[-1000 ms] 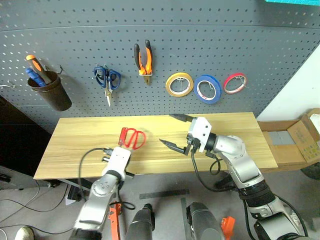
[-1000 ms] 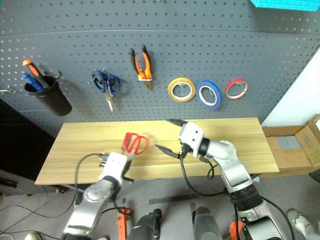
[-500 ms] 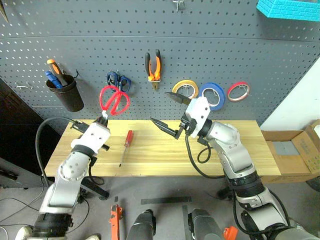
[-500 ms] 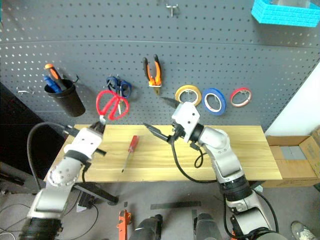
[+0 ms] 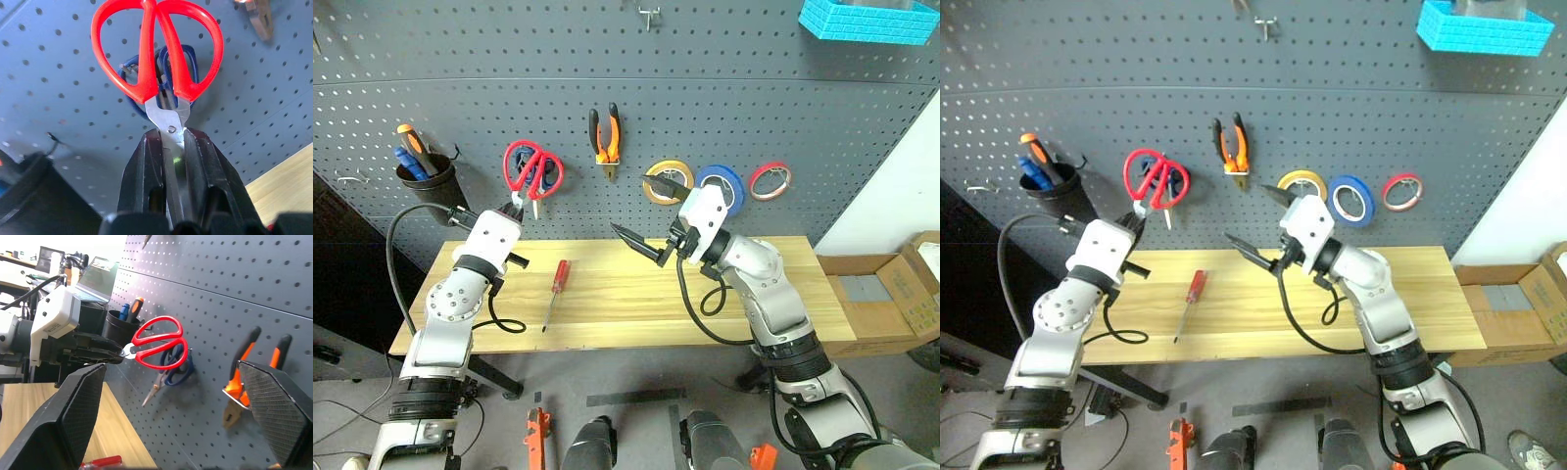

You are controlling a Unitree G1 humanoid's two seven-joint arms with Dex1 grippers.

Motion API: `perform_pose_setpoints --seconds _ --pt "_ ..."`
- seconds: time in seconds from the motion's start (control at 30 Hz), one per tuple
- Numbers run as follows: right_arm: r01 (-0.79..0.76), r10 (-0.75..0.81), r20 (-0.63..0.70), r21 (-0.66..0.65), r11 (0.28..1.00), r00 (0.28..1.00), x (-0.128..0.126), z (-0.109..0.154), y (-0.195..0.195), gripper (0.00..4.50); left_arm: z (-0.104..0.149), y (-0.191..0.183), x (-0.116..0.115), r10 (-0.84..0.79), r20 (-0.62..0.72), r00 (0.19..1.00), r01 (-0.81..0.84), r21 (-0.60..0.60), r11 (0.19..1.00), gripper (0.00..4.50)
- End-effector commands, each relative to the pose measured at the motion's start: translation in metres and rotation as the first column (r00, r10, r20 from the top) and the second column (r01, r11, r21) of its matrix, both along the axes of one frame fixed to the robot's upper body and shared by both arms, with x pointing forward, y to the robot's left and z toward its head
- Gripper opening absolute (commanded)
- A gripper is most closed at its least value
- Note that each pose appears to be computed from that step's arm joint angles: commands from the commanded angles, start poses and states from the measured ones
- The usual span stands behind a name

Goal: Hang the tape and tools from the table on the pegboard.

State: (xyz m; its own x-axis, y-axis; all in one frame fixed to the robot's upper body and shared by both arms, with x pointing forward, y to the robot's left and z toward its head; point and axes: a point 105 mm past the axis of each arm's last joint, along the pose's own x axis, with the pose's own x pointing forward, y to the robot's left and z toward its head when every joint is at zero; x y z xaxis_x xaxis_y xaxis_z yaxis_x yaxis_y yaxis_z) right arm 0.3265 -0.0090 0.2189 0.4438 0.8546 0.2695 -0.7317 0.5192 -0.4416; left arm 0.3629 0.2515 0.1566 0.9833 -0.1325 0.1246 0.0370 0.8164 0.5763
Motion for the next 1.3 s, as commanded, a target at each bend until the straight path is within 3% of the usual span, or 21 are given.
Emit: perform_pose_setpoints --seconds 0.03,0.23,0.4,0.63,0.8,0.93,1.03,1.17,1.3 --pt "0.006 -0.009 0.075 0.034 0.999 0.997 -0.003 0.022 -0.004 4.5 0.008 0.004 0.001 0.012 0.014 1.0 -0.011 -0.072 0.997 0.25" --pt "0.013 -0.016 0.071 0.035 0.999 0.997 -0.003 0.021 -0.004 4.5 -0.018 0.004 0.003 0.02 -0.102 0.995 -0.038 -0.177 0.983 0.25" --pt "0.019 -0.022 0.071 0.035 0.999 0.997 -0.001 0.022 -0.005 4.5 -0.021 0.005 0.004 0.024 -0.123 0.992 -0.05 -0.211 0.976 0.25" --pt "0.022 -0.023 0.069 0.028 0.999 0.997 -0.001 0.021 -0.006 4.5 -0.021 0.003 0.006 0.021 -0.128 0.992 -0.049 -0.214 0.976 2.63" --pt "0.019 -0.019 0.05 0.009 1.0 0.999 -0.003 0.012 -0.007 4.5 -0.054 0.006 -0.005 0.045 -0.2 0.979 -0.094 -0.245 0.965 4.33" --pt "0.009 -0.01 -0.019 -0.033 0.999 1.0 -0.003 -0.01 -0.005 4.5 -0.09 0.01 -0.017 0.085 -0.297 0.951 -0.186 -0.331 0.925 4.42" --pt "-0.023 0.008 -0.108 -0.138 0.99 0.994 -0.005 -0.042 0.003 4.5 -0.107 0.011 -0.017 0.095 -0.348 0.933 -0.229 -0.368 0.901 4.42" --pt "-0.08 0.04 -0.175 -0.227 0.971 0.984 -0.006 -0.07 0.014 4.5 -0.117 0.014 0.0 0.076 -0.391 0.917 -0.234 -0.375 0.897 4.42" --pt "-0.108 0.063 -0.183 -0.245 0.964 0.981 -0.003 -0.071 0.027 4.5 -0.12 0.021 0.019 0.069 -0.411 0.909 -0.232 -0.361 0.903 4.42"
